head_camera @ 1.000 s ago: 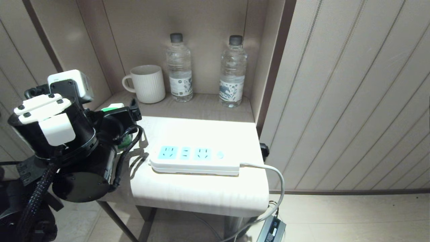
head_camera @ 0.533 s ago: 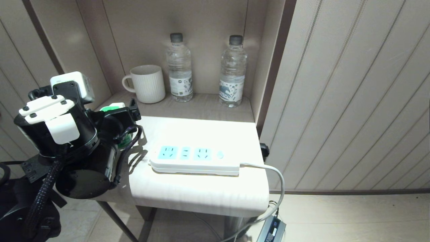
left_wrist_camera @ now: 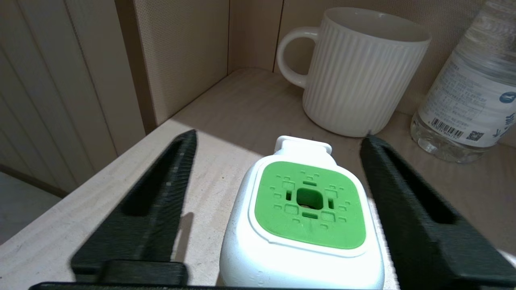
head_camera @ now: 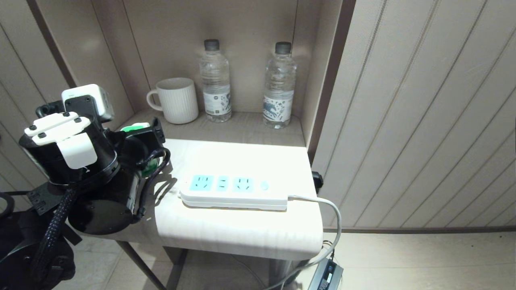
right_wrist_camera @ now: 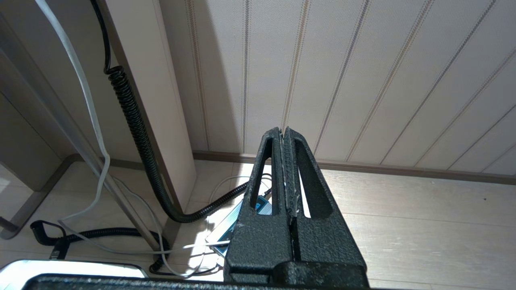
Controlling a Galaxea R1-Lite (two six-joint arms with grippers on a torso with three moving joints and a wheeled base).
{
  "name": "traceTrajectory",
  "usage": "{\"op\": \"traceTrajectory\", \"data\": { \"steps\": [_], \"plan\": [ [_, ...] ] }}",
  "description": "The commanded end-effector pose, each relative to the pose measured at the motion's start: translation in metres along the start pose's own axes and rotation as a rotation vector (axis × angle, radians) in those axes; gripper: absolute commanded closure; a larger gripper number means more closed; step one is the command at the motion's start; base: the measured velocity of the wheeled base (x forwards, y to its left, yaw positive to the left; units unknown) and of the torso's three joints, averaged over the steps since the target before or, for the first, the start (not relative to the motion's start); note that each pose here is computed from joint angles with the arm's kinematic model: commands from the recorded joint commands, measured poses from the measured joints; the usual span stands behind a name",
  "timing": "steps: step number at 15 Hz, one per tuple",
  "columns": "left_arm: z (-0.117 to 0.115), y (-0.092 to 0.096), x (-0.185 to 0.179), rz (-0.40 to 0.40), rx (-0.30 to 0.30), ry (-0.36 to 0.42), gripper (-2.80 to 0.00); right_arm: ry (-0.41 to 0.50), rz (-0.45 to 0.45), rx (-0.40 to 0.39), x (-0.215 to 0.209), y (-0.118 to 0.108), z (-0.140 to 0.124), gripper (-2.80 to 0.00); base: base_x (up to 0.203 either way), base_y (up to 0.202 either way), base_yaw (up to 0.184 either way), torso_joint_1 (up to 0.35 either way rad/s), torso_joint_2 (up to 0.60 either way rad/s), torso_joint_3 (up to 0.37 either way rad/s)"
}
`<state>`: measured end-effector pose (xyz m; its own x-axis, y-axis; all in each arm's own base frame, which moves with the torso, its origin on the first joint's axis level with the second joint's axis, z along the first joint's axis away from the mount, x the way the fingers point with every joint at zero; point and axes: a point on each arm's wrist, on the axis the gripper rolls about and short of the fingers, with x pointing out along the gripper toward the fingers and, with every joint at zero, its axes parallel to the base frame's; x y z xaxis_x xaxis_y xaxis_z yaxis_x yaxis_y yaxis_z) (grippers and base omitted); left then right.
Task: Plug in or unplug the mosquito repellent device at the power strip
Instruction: Pick up the mosquito repellent liquid, then insert the plug into the socket
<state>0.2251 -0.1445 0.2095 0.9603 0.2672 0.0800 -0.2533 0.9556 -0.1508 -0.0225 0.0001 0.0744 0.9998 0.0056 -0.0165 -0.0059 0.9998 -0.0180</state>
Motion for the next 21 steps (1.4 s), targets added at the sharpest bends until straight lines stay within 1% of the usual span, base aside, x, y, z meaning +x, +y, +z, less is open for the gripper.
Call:
{"op": "traceTrajectory", "data": {
  "steps": [1,8,9,10,11,12,13,15,16,18,19,20,21],
  "plan": [
    [0.001,0.0,0.0,0.005,-0.007,-0.005,0.0,0.0,0.001,0.0,0.0,0.0,0.0,0.0,0.0,0.0,0.0,0.0,0.0,0.0],
    [0.001,0.0,0.0,0.011,-0.015,-0.01,0.0,0.0,0.001,0.001,0.0,0.0,0.0,0.0,0.0,0.0,0.0,0.0,0.0,0.0],
    [0.007,0.001,-0.001,0.015,-0.026,-0.024,0.0,0.0,0.001,0.001,0.0,0.0,0.0,0.0,0.0,0.0,0.0,0.0,0.0,0.0],
    [0.021,0.004,-0.004,0.018,-0.045,-0.05,0.0,0.0,0.001,0.001,0.0,0.0,0.0,0.0,0.0,0.0,0.0,0.0,0.0,0.0],
    [0.034,0.008,-0.008,0.02,-0.05,-0.074,0.0,0.0,0.001,0.001,0.0,0.0,0.0,0.0,0.0,0.0,0.0,0.0,0.0,0.0],
    [0.041,0.01,-0.009,0.023,-0.032,-0.08,0.0,0.0,0.001,0.001,0.0,0.0,0.0,0.0,0.0,0.0,0.0,0.0,0.0,0.0],
    [0.051,0.015,-0.014,0.024,-0.027,-0.09,0.0,0.001,0.001,0.001,0.0,0.0,0.0,0.0,0.0,0.0,0.0,0.0,0.0,0.0],
    [0.081,0.034,-0.03,0.03,-0.035,-0.116,0.0,0.0,0.001,0.001,0.0,0.0,0.0,0.0,0.0,0.0,0.0,0.0,0.0,0.0],
    [0.094,0.046,-0.039,0.034,-0.018,-0.11,0.0,0.0,0.001,0.001,0.0,0.0,0.0,0.0,0.0,0.0,0.0,0.0,0.0,0.0],
    [0.108,0.059,-0.05,0.043,0.035,-0.077,0.0,0.002,0.001,0.001,0.0,0.0,0.0,0.0,0.0,0.0,0.0,0.0,0.0,0.0],
    [0.122,0.074,-0.062,0.047,0.051,-0.066,0.0,0.0,0.001,0.001,0.0,0.0,0.0,0.0,0.0,0.0,0.0,0.0,0.0,0.0],
    [0.133,0.09,-0.075,0.051,0.084,-0.042,0.0,0.0,0.001,0.001,0.0,0.0,0.0,0.0,0.0,0.0,0.0,0.0,0.0,0.0],
    [0.139,0.104,-0.086,0.054,0.145,0.002,0.0,0.002,0.001,0.001,0.0,0.0,0.0,0.0,0.0,0.0,0.0,0.0,0.0,0.0]
  ]
}}
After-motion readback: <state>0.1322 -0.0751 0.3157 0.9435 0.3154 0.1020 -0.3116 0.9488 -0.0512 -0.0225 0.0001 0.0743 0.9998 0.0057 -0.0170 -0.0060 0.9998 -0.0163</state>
